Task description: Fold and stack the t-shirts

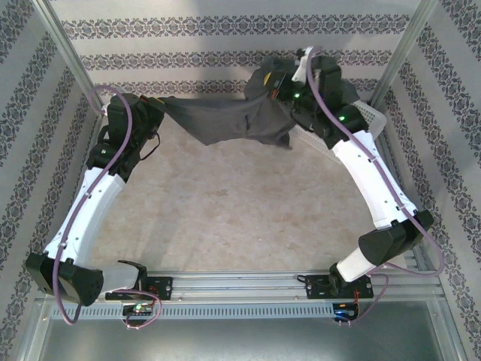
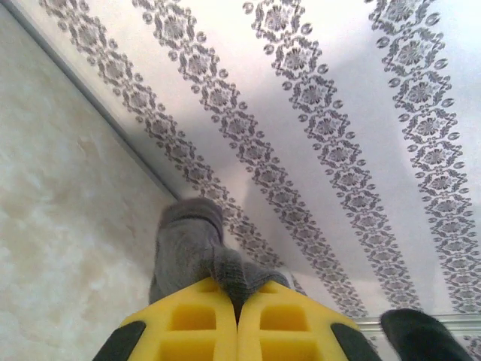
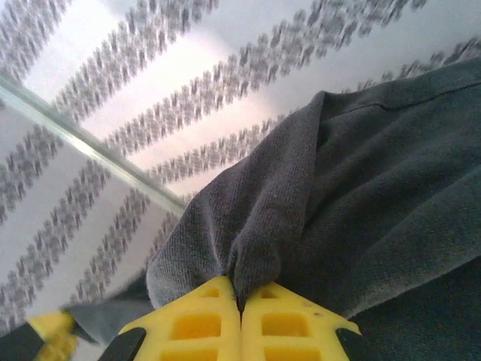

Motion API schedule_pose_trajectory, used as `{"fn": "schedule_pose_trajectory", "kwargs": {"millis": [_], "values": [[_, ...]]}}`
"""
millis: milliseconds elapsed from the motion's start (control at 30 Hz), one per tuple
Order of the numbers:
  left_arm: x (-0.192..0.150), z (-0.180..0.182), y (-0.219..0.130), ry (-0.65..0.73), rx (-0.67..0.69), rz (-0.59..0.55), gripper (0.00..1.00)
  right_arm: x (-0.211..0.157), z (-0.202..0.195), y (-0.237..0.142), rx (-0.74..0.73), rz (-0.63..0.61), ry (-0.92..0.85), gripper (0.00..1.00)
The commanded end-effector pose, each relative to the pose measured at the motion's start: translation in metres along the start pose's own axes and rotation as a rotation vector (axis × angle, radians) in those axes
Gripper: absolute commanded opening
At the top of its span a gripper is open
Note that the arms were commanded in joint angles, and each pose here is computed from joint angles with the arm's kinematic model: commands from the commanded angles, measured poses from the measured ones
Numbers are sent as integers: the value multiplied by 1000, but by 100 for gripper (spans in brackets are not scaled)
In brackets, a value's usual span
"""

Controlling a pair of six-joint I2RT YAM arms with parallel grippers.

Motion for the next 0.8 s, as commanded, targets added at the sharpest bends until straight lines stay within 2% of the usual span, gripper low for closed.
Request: {"fn": "schedule_pose_trajectory", "kwargs": {"millis": [0,100,167,267,467,567,667,767], "values": [[-4,46,-13,102,197,-13,0,-70,-25,26,-111,235,11,10],[-18,96,-23,115,342,2,0,-126,-41,30,-131,388,88,34],[-26,123,-28,133,413,26,0,-154,-53,21,-141,441,131,41],[-35,151,-35,138,478,48,0,-173,-76,-3,-208,445,179,50],[-41,165,-39,142,508,73,0,-217,-129,-30,-362,525,346,48],[-41,165,-38,142,509,72,0,-240,-157,-38,-479,522,451,47],[-41,166,-38,146,515,73,0,-241,-176,-33,-517,476,502,46],[-40,167,-40,159,534,66,0,-225,-184,-16,-525,448,495,45]]}}
Point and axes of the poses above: each hand's point on the last joint's axis, 136 mm out from that joint toward the fingers, its own y axis out along the fingers, its own z axis along the line the jaws close on, x = y × z, the point moved 9 cm from there along -y, back along the fingers, and after that the axes turned 5 degrees about -y, right-handed, at the moved point
